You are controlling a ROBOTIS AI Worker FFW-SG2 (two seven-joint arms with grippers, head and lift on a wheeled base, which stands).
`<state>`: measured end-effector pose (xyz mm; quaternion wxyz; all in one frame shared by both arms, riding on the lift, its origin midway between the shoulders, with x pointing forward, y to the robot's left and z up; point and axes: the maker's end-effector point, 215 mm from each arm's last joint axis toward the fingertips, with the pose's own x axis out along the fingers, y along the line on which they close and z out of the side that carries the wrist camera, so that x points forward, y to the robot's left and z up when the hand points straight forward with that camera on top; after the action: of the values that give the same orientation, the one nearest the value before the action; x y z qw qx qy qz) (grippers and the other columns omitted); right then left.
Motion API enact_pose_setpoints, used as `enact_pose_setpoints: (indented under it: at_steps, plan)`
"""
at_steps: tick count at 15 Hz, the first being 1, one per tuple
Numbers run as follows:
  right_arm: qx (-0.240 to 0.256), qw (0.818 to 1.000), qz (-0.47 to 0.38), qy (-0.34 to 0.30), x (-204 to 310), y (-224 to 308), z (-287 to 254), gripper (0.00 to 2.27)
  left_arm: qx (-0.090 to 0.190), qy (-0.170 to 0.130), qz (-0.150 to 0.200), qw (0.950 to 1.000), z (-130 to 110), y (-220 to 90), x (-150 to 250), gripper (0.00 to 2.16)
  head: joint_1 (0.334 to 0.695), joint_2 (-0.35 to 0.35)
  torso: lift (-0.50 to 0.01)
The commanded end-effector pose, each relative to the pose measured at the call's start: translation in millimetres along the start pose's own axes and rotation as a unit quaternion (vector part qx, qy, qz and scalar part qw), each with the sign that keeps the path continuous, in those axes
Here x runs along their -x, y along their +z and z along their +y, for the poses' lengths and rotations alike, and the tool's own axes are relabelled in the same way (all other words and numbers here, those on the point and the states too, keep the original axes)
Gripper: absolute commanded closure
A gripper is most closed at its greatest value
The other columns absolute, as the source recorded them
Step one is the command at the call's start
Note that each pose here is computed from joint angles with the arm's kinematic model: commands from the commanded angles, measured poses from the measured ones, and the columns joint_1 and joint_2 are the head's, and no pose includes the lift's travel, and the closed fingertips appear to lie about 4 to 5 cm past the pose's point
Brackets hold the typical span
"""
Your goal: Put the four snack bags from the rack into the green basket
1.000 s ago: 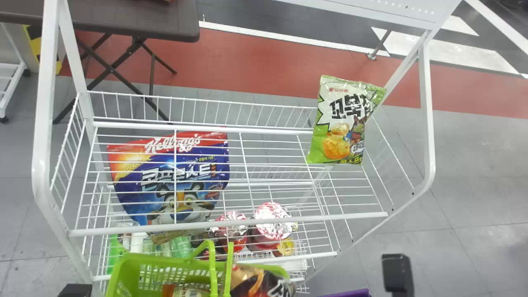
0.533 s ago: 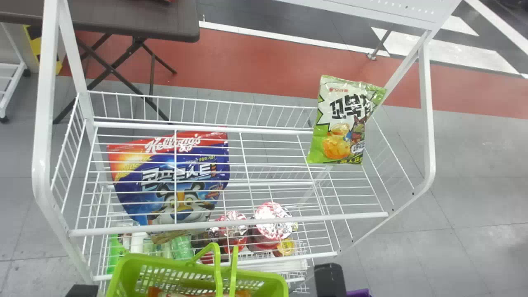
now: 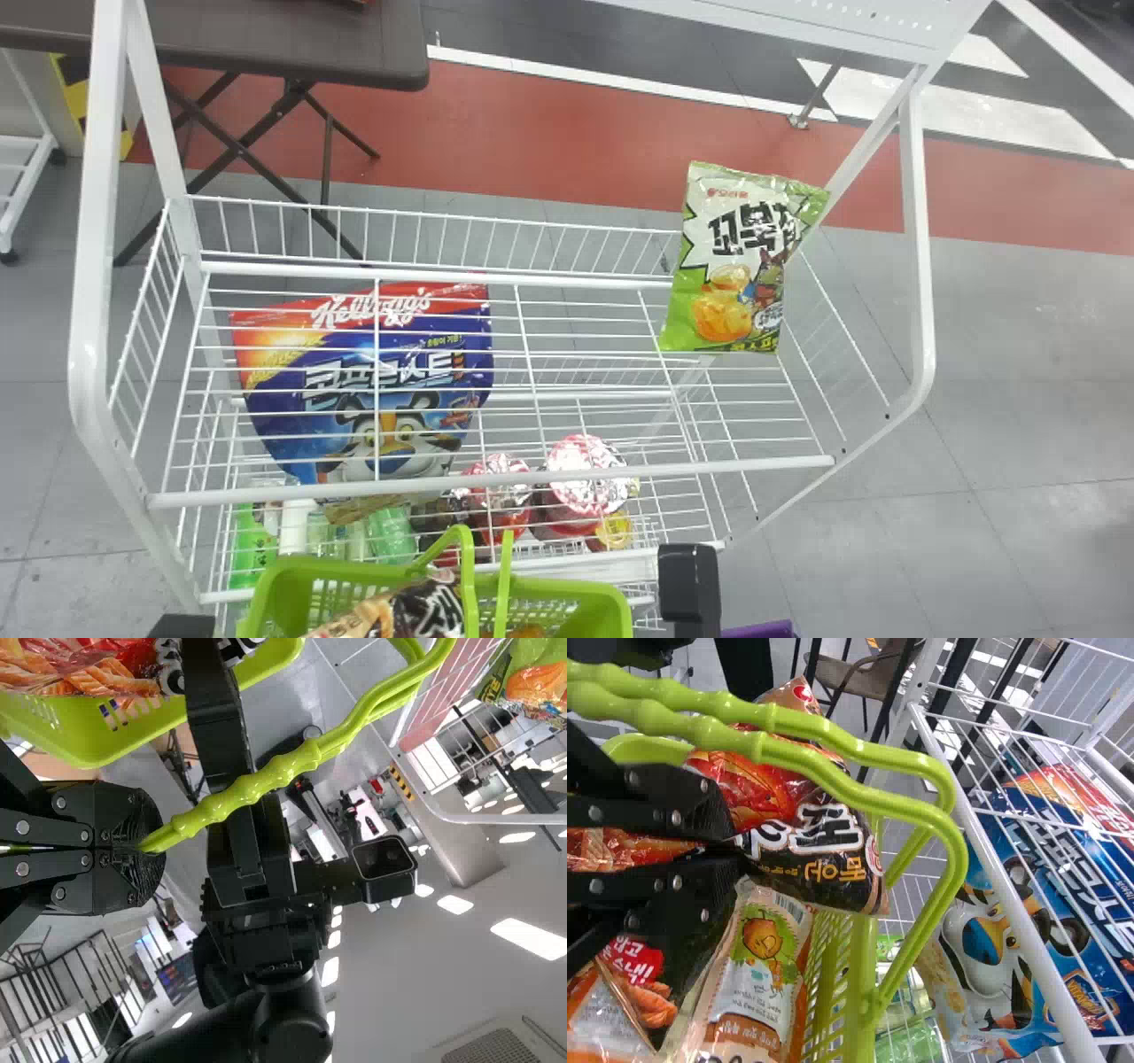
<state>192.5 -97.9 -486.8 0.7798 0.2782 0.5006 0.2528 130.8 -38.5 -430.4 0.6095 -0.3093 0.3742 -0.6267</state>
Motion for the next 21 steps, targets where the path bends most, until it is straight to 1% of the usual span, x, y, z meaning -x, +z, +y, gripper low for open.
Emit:
enact_pose_setpoints:
  at_steps: [1,3,4,7,8,10,12,14,17,20,21]
  plan:
    - [0.006,1.0,0.005,-0.018,8,-3,-13,0.0,0.0,0.001,0.0,1.0,1,0,2,2.14,0.695,-0.35,-0.006]
    - [0.026,0.998,0.008,-0.055,18,-1,-34,0.05,-0.002,0.0,-0.001,1.0,0,1,2,2.14,0.695,-0.35,-0.006]
    - [0.037,0.997,-0.007,-0.07,24,11,-43,0.05,-0.002,0.0,-0.001,1.0,-1,2,2,2.14,0.695,-0.35,-0.006]
    - [0.063,0.992,-0.064,-0.09,44,52,-59,0.06,-0.004,-0.003,-0.003,1.0,-2,2,3,2.14,0.695,-0.35,-0.006]
    - [0.085,0.986,-0.102,-0.097,53,78,-61,0.07,-0.004,-0.003,-0.003,1.0,-3,1,2,2.14,0.695,-0.35,-0.006]
    - [0.15,0.961,-0.204,-0.109,74,148,-58,0.08,-0.007,-0.002,-0.003,1.0,-4,1,2,2.14,0.695,-0.35,-0.006]
    - [0.215,0.919,-0.298,-0.142,94,219,-58,0.08,-0.01,-0.002,-0.003,0.9999,-5,1,2,2.14,0.695,-0.35,-0.006]
    - [0.225,0.893,-0.342,-0.185,103,267,-71,0.08,-0.01,-0.003,-0.002,0.9999,-7,0,4,2.14,0.695,-0.35,-0.006]
    - [0.236,0.848,-0.389,-0.273,127,335,-100,0.08,-0.009,-0.003,-0.002,1.0,-6,1,7,2.14,0.695,-0.35,-0.006]
    - [0.231,0.817,-0.402,-0.343,152,377,-139,0.08,-0.007,-0.004,-0.007,0.9999,-4,4,14,2.14,0.695,-0.35,-0.006]
    - [0.226,0.81,-0.403,-0.361,159,388,-154,0.08,-0.007,-0.003,-0.008,0.9999,-3,4,16,2.14,0.695,-0.35,-0.006]
